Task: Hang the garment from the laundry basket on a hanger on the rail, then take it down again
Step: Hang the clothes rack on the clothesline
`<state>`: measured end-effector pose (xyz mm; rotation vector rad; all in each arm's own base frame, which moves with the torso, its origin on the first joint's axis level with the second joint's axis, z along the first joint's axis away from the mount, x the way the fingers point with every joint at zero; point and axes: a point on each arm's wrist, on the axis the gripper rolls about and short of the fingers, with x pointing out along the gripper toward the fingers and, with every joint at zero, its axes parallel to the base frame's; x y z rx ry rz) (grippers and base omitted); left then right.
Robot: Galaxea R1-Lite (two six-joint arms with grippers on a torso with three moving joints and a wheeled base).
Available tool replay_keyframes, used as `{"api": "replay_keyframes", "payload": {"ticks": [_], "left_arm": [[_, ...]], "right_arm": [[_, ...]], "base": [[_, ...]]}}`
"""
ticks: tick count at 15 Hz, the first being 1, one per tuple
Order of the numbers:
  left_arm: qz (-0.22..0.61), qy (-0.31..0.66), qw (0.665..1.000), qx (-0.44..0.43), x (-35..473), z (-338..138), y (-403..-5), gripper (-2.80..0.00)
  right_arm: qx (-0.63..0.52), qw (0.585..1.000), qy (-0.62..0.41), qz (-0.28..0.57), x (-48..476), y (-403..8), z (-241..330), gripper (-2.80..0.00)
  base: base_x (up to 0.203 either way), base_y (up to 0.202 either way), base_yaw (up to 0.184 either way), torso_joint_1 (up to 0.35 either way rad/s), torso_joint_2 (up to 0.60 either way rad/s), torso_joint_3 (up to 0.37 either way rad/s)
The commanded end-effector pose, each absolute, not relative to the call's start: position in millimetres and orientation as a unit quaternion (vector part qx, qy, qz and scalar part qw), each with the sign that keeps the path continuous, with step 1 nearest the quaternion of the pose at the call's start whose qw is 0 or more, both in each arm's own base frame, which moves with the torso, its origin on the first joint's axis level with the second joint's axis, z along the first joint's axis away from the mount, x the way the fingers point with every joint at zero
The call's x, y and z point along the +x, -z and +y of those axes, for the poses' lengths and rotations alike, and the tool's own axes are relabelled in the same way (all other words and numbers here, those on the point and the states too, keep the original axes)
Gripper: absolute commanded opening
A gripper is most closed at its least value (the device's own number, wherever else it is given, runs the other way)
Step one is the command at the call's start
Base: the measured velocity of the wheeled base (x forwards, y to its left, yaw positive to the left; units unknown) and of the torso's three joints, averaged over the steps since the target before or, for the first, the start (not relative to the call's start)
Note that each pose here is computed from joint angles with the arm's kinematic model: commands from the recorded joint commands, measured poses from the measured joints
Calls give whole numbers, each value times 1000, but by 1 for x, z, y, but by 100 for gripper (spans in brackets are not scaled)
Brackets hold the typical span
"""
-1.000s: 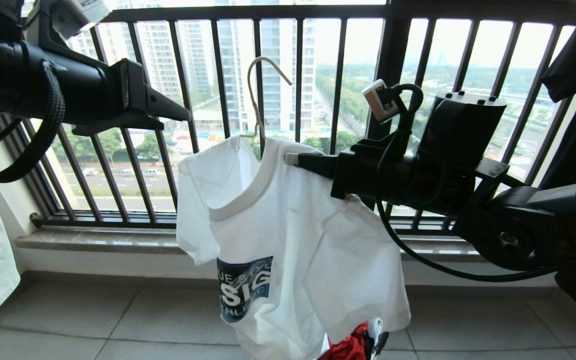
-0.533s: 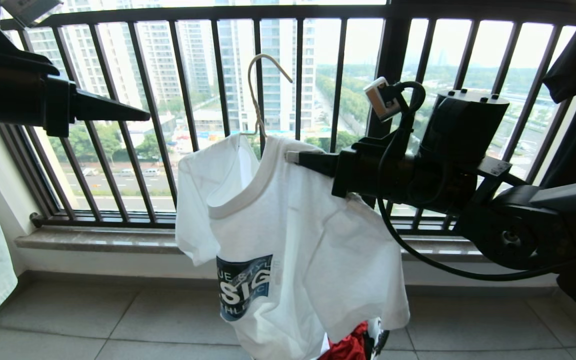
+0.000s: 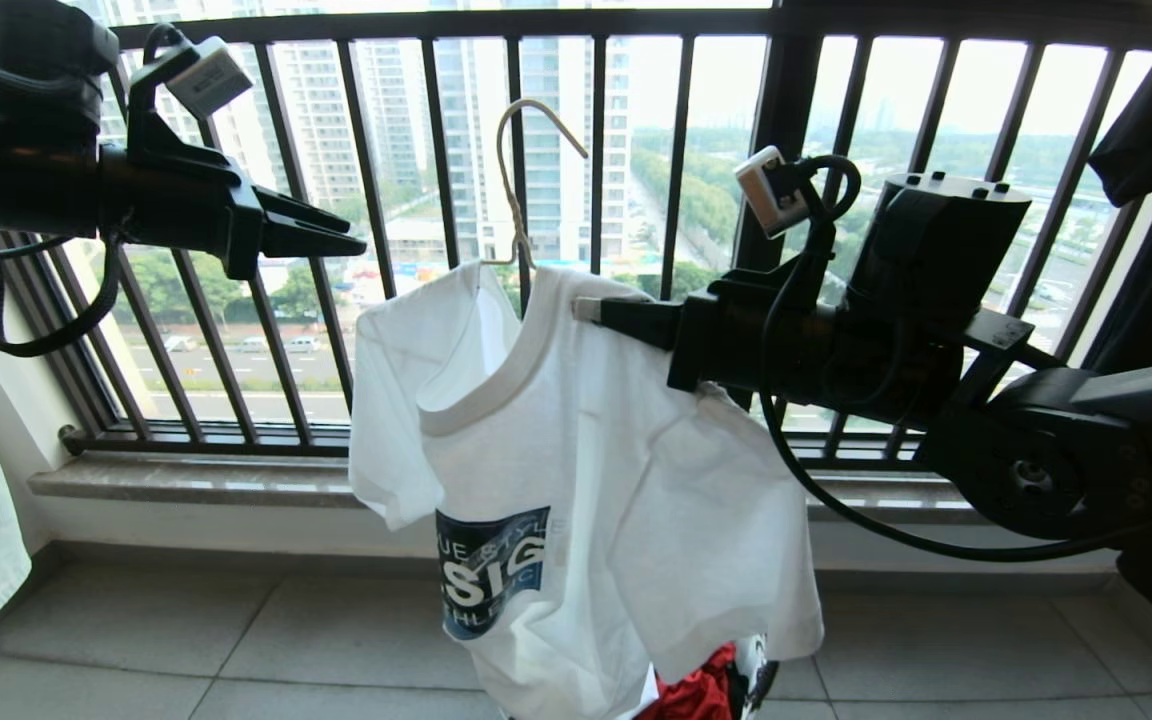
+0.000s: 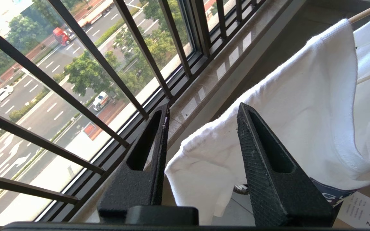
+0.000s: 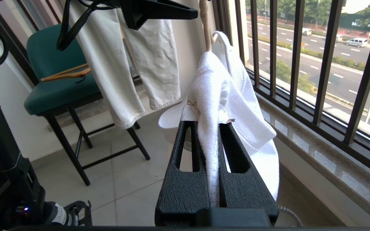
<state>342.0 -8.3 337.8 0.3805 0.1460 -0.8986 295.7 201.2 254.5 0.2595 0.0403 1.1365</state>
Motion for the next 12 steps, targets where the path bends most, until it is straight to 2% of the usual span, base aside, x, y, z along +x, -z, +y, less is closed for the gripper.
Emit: {"api": "replay_keyframes", "payload": {"ticks": [1,9,12], "left_arm": [[88,455,870,171,362,-16,-317,0],[76,543,827,121,361,-25,-309,0],[74,552,820,128,367,-29,-301,0]], "right_arm": [[123,833,-538,18,296,-255,202,-280],[121,832,-541,17,295,-255,201,-280],[121,831,-542,18,294,-255,201,-280]], "base": [[0,0,0,0,0,0],[0,0,0,0,0,0],[0,0,0,0,0,0]]}}
